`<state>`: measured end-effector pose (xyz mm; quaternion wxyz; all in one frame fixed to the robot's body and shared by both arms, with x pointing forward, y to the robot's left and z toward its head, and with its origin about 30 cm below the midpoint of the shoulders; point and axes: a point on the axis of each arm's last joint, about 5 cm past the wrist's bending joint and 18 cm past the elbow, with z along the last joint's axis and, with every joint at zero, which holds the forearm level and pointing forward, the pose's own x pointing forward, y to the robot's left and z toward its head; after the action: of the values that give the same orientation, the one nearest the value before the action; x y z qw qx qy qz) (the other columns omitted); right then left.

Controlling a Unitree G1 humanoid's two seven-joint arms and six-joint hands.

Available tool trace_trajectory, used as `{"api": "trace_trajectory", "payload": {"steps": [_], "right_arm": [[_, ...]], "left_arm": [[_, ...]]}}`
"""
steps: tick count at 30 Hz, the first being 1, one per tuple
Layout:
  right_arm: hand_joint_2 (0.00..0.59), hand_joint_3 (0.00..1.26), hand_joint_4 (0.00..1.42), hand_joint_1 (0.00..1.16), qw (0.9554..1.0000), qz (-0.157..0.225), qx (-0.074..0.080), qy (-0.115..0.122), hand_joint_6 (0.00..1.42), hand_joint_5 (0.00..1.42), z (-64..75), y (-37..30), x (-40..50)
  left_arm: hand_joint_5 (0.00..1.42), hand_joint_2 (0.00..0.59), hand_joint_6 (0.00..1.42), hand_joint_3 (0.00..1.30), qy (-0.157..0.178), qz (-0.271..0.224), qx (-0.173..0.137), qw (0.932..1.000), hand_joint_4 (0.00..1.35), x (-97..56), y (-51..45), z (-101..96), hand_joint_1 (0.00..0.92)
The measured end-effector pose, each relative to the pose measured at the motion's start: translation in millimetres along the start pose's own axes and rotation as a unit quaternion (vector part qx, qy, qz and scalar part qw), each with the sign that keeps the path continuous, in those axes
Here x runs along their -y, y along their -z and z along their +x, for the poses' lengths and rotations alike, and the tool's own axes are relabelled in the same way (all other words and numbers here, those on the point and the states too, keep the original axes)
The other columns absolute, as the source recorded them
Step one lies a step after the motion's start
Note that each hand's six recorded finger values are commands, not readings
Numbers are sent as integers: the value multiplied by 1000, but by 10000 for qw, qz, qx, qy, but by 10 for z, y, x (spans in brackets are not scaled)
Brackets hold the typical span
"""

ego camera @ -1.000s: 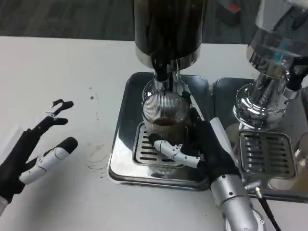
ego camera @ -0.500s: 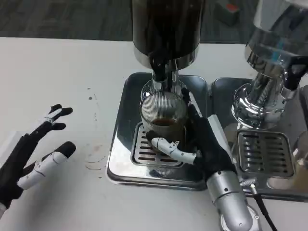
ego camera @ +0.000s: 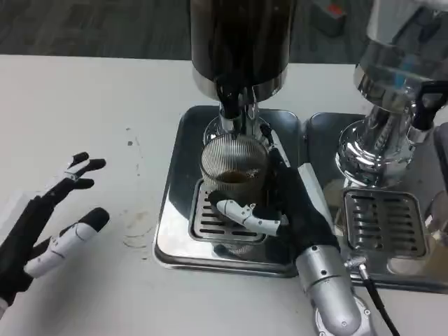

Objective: Grasp the cup under the faucet to collect the drink, then remove the cup.

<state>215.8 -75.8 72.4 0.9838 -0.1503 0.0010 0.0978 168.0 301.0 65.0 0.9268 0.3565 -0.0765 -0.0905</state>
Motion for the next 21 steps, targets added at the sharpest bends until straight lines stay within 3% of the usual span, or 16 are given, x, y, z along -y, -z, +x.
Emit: {"api": "trace_trajectory", "payload": {"steps": [12, 21], "right_arm": [[237, 342, 432, 976, 9993, 40, 35, 369, 504, 385, 9, 6, 0], [236, 453, 507, 997, 9983, 68, 50, 585, 566, 445, -18, 26, -6]], "left_arm": [[197, 131, 27, 196, -10, 11, 30, 10000, 38, -1, -9, -13, 0], [197, 131, 15, 197, 0, 18, 24, 10000, 38, 0, -8, -13, 0]]}}
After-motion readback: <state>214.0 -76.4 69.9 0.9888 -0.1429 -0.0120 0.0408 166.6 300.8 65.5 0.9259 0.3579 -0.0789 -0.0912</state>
